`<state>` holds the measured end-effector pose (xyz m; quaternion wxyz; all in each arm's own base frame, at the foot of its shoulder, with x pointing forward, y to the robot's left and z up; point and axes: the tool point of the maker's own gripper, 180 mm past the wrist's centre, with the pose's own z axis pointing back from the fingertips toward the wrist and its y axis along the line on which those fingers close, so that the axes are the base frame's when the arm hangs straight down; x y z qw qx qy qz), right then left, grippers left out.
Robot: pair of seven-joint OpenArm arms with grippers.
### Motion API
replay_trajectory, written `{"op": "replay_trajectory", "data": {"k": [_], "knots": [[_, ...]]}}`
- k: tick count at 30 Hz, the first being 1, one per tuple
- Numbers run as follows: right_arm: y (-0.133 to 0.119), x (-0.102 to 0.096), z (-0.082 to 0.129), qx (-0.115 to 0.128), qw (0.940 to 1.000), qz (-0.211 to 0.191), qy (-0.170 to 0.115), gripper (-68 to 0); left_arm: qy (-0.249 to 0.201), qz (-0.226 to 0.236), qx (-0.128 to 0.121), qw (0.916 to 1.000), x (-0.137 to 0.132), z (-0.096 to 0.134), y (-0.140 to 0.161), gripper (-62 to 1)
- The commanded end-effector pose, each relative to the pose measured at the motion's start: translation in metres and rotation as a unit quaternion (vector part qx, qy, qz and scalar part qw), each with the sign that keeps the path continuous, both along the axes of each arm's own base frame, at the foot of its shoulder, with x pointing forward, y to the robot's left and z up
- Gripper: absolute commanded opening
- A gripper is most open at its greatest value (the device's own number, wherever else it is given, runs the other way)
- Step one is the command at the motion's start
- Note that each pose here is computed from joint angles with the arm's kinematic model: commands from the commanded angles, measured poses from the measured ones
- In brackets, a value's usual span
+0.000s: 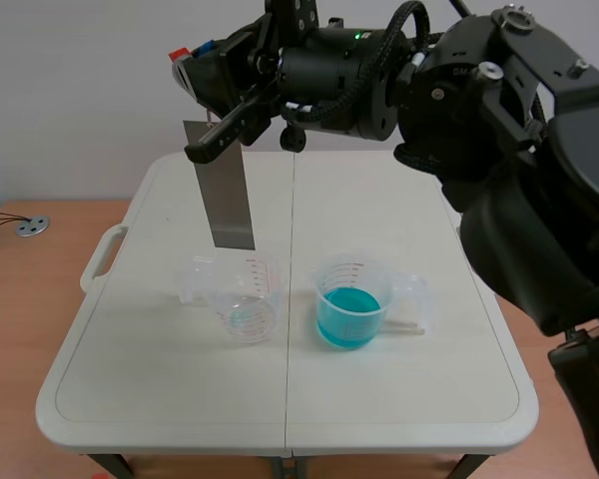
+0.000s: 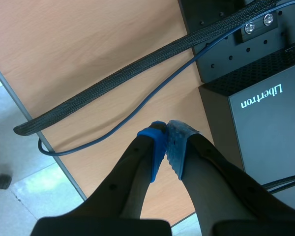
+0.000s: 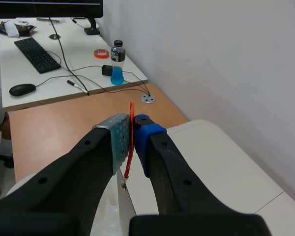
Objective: Hold the metal plate by the orange handle, dip it into the blue solution, take it out and point at it, then put the plate back in the beaker on the left.
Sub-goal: 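Put the plate into the left beaker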
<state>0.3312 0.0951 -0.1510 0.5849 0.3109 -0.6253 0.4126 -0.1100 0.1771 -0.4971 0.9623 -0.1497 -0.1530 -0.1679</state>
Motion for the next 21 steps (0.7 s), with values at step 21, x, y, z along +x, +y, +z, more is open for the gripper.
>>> {"op": "replay_trajectory", "data": {"k": [21], "knots": [[0.012, -0.011, 0.002, 0.011, 0.9998, 0.017, 0.002, -66.2, 0.019, -0.008, 0.027, 0.9994, 0.017, -0.018, 0.012, -57.9]]}}
